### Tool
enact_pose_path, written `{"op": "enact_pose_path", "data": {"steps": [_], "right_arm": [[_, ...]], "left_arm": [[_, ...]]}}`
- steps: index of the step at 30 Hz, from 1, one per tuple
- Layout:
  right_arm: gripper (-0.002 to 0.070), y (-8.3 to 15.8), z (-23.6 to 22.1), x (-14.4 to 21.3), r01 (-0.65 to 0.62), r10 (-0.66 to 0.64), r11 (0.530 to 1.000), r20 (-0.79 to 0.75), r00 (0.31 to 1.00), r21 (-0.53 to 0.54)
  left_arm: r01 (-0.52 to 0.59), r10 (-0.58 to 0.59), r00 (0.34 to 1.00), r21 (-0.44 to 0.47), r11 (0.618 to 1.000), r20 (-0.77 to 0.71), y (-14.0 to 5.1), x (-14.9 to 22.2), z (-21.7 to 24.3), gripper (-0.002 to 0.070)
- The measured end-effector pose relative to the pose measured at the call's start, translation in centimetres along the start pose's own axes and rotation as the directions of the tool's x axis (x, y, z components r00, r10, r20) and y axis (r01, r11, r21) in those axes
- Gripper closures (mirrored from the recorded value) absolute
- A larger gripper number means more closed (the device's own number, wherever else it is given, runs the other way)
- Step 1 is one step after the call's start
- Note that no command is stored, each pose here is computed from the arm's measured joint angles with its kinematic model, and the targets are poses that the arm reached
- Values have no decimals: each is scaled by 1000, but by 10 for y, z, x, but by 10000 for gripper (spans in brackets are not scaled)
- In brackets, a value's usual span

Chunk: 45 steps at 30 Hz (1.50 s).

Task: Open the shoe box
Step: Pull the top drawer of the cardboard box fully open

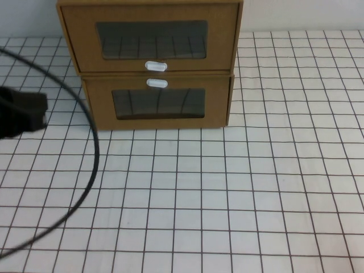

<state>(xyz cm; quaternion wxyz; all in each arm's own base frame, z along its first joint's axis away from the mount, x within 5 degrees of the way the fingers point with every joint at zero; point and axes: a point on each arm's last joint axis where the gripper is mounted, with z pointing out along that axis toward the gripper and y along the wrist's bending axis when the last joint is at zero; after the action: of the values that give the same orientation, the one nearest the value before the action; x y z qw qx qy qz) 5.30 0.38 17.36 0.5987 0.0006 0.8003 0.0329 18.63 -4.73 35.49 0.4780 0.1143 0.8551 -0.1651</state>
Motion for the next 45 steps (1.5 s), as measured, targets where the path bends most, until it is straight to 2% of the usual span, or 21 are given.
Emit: {"op": "enact_pose_path", "data": {"steps": [6,10,18,23,27,31,36,40,45], "right_arm": [[689,0,0,0,0,0,1000,0,1000,0],[689,0,0,0,0,0,1000,0,1000,0],[689,0,0,0,0,0,1000,0,1000,0],[690,0,0,0,0,0,1000,0,1000,0],[689,0,0,0,0,0,1000,0,1000,0],[689,0,0,0,0,0,1000,0,1000,0],[689,0,0,-2,-5,5,1000,22,1000,-1],[689,4,-1,-10,-167,173,984,105,979,-60],[690,5,-3,-23,-428,452,890,200,869,-156]], "left_arm": [[-100,103,995,138,985,-17,-1,-73,38,679],[-167,163,986,170,971,37,0,-122,54,679],[-223,211,974,231,947,78,9,-183,102,679],[-231,222,973,294,928,65,11,-194,143,679],[-247,249,968,347,905,40,0,-191,171,679],[-253,270,963,370,894,7,-10,-184,191,679],[-241,272,962,361,901,-35,-6,-176,206,679],[-253,285,957,333,908,-52,-3,-175,208,679],[-257,289,956,327,909,-53,-3,-176,207,679]]}}
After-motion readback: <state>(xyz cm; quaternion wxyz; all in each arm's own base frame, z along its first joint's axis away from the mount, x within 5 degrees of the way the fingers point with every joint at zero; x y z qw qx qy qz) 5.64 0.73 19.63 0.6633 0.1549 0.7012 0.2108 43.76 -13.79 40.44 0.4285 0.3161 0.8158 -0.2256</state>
